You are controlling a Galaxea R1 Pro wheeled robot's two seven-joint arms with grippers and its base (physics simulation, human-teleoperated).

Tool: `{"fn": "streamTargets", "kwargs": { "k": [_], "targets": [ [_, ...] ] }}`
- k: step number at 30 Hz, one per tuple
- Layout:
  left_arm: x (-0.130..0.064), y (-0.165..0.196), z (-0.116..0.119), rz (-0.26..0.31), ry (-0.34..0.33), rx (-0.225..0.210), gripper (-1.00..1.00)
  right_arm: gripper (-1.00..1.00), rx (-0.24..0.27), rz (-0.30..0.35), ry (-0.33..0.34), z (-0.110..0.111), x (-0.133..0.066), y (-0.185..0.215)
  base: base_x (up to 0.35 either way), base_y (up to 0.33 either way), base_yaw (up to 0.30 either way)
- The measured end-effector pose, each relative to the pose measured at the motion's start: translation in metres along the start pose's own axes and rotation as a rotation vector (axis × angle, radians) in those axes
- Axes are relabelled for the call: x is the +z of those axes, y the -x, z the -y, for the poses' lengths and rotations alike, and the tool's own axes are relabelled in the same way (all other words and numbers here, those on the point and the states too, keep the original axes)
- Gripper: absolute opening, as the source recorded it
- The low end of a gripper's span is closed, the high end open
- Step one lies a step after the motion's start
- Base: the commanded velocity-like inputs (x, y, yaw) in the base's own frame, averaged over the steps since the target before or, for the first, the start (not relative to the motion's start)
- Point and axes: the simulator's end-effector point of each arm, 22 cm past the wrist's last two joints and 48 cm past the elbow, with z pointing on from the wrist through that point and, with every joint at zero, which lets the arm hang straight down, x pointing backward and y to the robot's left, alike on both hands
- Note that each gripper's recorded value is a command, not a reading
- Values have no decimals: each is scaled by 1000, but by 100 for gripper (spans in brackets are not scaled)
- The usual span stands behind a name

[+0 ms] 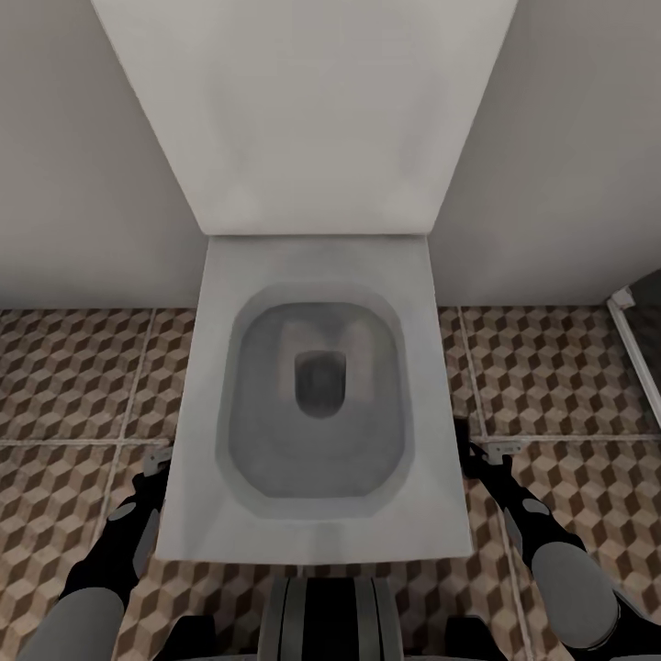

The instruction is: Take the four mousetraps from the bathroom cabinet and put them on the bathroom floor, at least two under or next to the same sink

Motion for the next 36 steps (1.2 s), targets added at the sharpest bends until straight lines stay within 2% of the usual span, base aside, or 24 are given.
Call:
{"fn": "streamTargets", "kwargs": {
  "k": [36],
  "targets": [
    [3, -7, -1, -12, 2, 2, -100, -100, 1, -12, 2, -1, 2, -8, 0, 0, 0]
  ]
}}
